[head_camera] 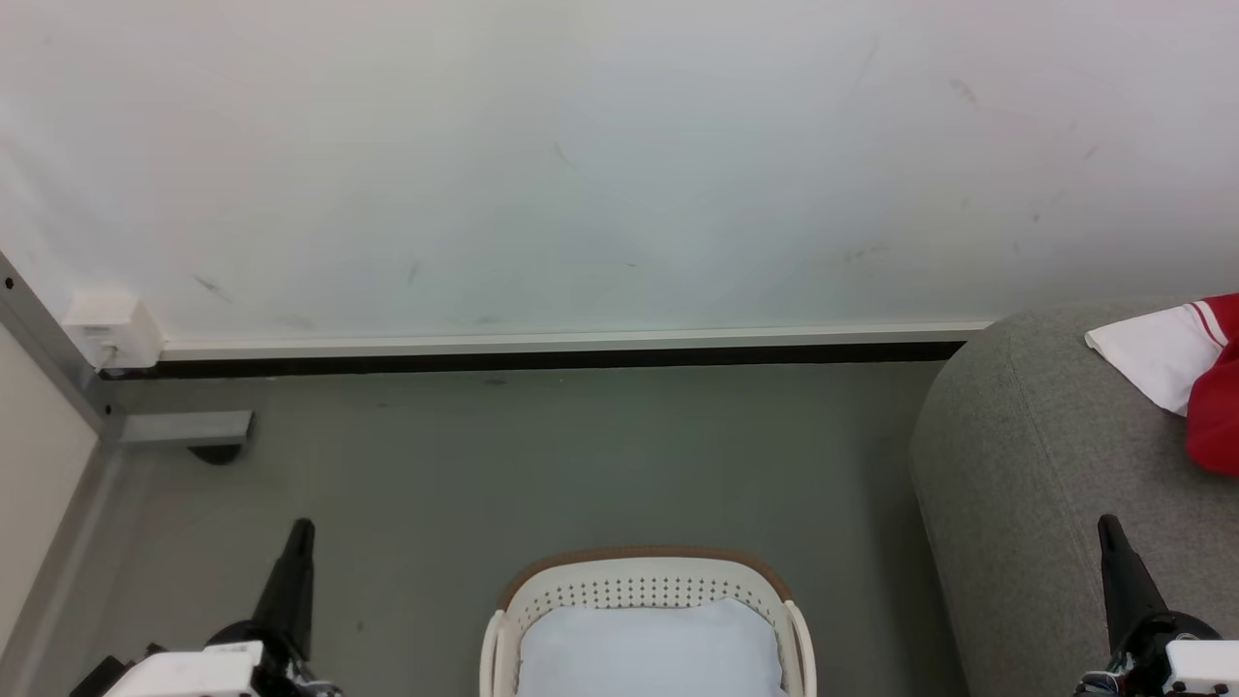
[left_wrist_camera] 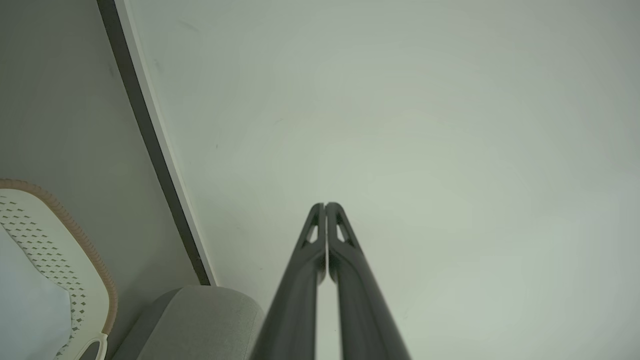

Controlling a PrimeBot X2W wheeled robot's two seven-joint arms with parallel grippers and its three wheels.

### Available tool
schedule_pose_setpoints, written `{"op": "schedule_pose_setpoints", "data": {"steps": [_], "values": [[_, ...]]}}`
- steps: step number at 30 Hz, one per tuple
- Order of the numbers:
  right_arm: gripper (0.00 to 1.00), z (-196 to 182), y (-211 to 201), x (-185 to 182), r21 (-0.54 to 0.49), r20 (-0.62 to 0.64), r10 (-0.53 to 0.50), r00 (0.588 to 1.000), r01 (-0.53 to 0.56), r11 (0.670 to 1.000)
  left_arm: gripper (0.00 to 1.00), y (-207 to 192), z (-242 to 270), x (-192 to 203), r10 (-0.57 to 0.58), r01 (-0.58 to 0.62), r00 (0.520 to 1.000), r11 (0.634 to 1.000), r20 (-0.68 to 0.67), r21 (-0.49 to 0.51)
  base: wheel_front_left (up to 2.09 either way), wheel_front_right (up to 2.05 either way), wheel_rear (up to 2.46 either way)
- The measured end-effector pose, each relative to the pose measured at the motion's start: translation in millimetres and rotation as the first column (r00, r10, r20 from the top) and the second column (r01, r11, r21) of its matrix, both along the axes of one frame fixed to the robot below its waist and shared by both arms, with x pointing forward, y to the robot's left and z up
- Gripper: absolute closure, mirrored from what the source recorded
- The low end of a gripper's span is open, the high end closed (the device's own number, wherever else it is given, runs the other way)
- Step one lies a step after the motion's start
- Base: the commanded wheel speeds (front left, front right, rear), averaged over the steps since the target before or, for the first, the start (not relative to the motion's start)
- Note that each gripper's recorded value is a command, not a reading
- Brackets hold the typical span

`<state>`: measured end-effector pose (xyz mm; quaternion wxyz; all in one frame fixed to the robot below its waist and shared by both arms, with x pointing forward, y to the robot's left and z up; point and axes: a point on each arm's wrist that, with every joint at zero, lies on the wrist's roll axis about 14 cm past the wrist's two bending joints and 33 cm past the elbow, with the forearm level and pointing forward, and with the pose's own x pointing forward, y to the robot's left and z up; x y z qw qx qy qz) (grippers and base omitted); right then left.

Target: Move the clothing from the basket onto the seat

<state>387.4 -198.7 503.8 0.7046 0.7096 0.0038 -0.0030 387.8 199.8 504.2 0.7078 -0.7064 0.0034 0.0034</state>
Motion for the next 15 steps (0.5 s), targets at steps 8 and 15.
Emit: {"op": "schedule_pose_setpoints", "data": {"steps": [8, 15], "values": [[1.00, 0.0, 0.0, 0.0, 0.000, 0.000, 0.000, 1.000, 0.000, 1.000, 1.00, 0.0, 0.0, 0.0, 0.000, 0.000, 1.000, 1.000, 0.000, 0.000, 0.00, 0.00, 0.00], [1.00, 0.0, 0.1, 0.0, 0.000, 0.000, 0.000, 1.000, 0.000, 1.000, 1.00, 0.0, 0.0, 0.0, 0.000, 0.000, 1.000, 1.000, 0.000, 0.000, 0.00, 0.00, 0.00]]}}
